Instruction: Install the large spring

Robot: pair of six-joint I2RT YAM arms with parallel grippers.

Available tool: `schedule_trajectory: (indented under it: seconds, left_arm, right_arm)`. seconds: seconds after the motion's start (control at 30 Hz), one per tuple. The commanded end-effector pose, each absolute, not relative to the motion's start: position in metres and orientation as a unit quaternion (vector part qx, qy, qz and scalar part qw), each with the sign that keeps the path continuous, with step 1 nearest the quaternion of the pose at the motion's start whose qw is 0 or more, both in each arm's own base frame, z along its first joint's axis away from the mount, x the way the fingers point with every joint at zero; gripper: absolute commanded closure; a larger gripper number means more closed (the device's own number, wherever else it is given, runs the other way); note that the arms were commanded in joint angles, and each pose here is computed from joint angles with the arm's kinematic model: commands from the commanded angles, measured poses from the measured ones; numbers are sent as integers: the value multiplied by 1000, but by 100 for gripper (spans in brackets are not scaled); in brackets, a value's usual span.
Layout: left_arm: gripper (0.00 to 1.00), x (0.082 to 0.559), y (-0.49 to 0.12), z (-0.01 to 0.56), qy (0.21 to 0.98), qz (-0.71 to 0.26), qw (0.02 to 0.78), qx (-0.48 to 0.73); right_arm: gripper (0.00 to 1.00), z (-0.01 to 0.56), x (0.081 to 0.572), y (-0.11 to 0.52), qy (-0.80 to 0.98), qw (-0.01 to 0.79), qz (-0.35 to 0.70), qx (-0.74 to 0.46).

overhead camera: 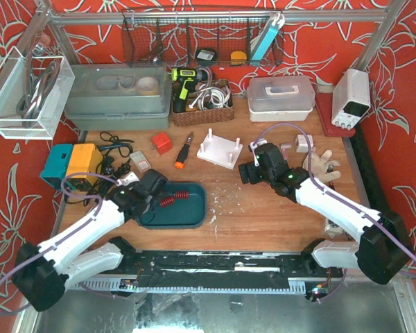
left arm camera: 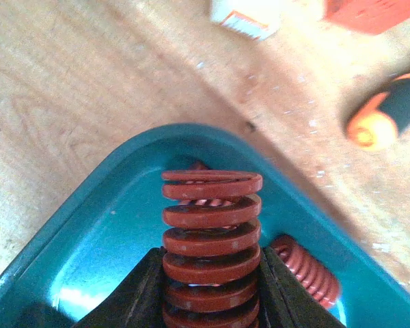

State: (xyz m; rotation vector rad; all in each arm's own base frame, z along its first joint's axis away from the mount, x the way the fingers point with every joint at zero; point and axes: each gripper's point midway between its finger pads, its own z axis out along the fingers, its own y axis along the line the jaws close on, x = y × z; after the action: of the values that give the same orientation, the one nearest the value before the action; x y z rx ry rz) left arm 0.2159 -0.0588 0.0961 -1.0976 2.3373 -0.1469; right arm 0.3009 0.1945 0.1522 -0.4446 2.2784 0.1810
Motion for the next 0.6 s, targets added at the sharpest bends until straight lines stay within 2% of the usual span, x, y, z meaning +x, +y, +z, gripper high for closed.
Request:
schedule_trajectory:
  seconds: [0.0,0.3,0.57]
  left_arm:
    - [92,222,-51,132,857,-76,335,-383]
    - [95,237,-81,176,839,-203,437,-252]
    - [100,233,-146,233,737,-375,561,-28]
  right_arm:
    - [1,155,298,195,895,401,74,-179]
    - [1,164,294,203,891,403,102,-185]
    - [4,213,259,246,861,376,262,-221]
